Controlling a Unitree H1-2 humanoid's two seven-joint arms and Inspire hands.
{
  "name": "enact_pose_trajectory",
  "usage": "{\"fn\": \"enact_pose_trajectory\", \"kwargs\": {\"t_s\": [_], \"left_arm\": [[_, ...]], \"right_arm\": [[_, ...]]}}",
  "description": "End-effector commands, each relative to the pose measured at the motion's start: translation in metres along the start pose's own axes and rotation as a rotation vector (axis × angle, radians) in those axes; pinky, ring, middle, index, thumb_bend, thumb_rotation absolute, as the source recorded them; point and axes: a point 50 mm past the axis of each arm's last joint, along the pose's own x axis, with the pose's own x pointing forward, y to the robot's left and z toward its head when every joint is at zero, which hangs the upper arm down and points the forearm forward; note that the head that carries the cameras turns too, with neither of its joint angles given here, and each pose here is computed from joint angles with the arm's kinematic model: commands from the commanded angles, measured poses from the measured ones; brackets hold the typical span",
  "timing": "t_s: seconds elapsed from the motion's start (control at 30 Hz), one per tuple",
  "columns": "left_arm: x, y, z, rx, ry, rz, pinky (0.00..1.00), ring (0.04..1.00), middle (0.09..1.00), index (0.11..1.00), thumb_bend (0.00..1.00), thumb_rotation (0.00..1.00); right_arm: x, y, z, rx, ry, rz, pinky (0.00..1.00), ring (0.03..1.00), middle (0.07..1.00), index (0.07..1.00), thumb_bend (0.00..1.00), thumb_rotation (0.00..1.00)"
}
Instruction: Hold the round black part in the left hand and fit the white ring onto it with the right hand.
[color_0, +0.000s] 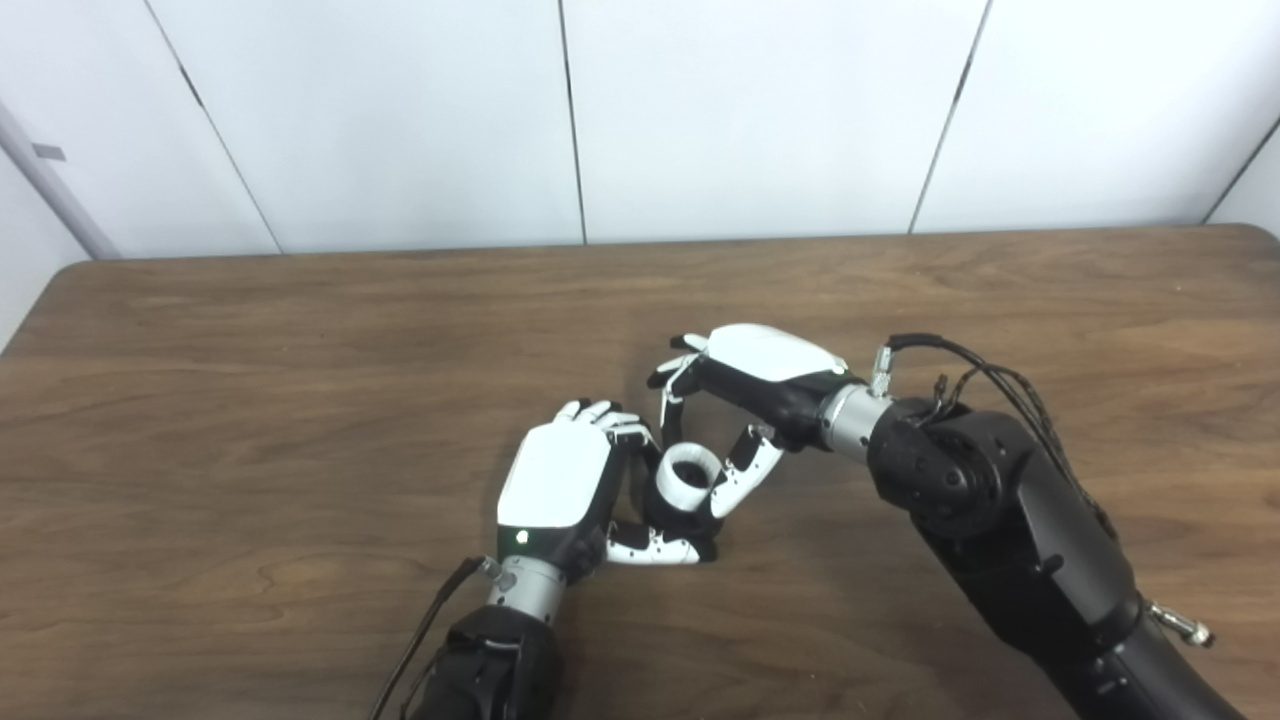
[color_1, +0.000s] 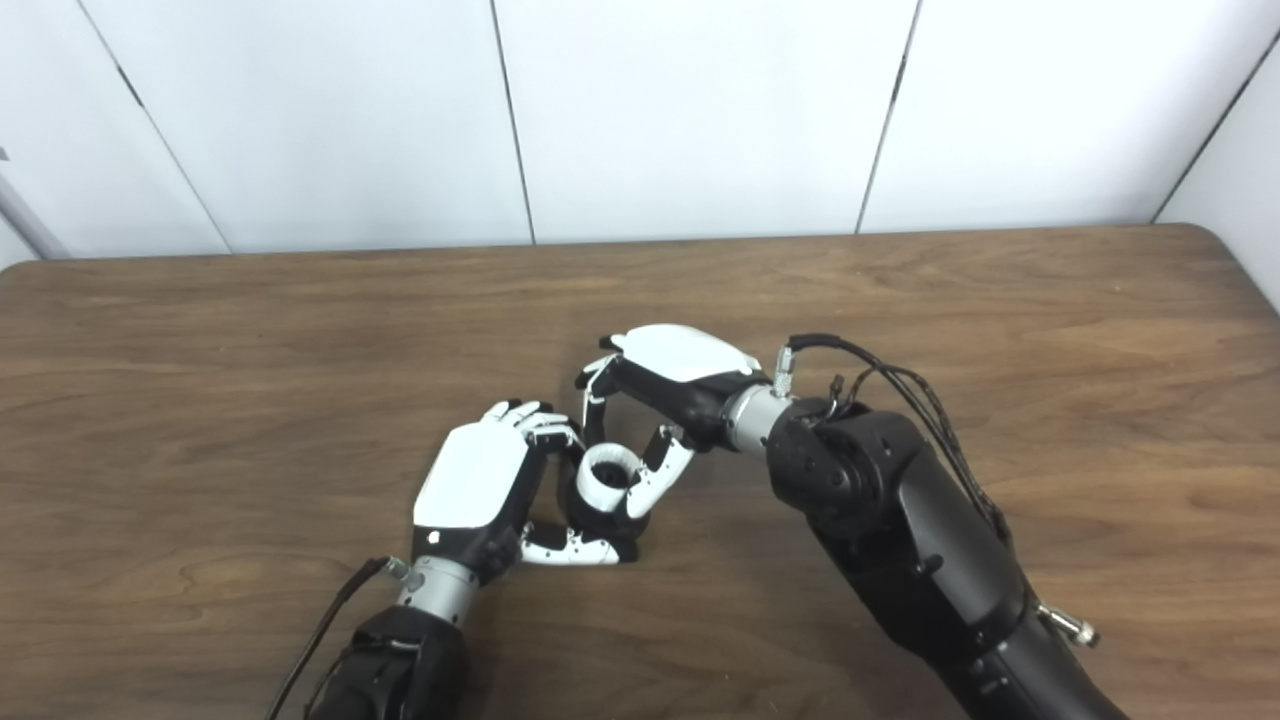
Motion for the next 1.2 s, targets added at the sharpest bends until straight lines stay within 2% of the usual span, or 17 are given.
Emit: {"fn": "enact_pose_trajectory", "kwargs": {"t_s": [0.0,0.6,1.17], "left_arm": [[0.007,0.0093,0.0088,0.011,-0.025,0.047,0.92,0.87,0.769,0.486,0.52,0.05],[0.01,0.0074,0.0105,0.007,-0.018,0.048,0.92,0.873,0.768,0.486,0.52,0.05],[0.0093,0.0095,0.0101,0.009,-0.022,0.054,0.92,0.871,0.766,0.486,0.52,0.05]], "right_arm": [[-0.0017,-0.0181,0.0079,-0.039,-0.035,-0.07,0.97,1.0,0.885,0.484,0.52,0.13],[-0.0028,-0.0219,0.0171,-0.053,-0.058,-0.065,0.98,1.0,0.868,0.485,0.52,0.13],[-0.0018,-0.0186,0.0107,-0.046,-0.047,-0.049,0.98,1.0,0.869,0.484,0.52,0.13]]}}
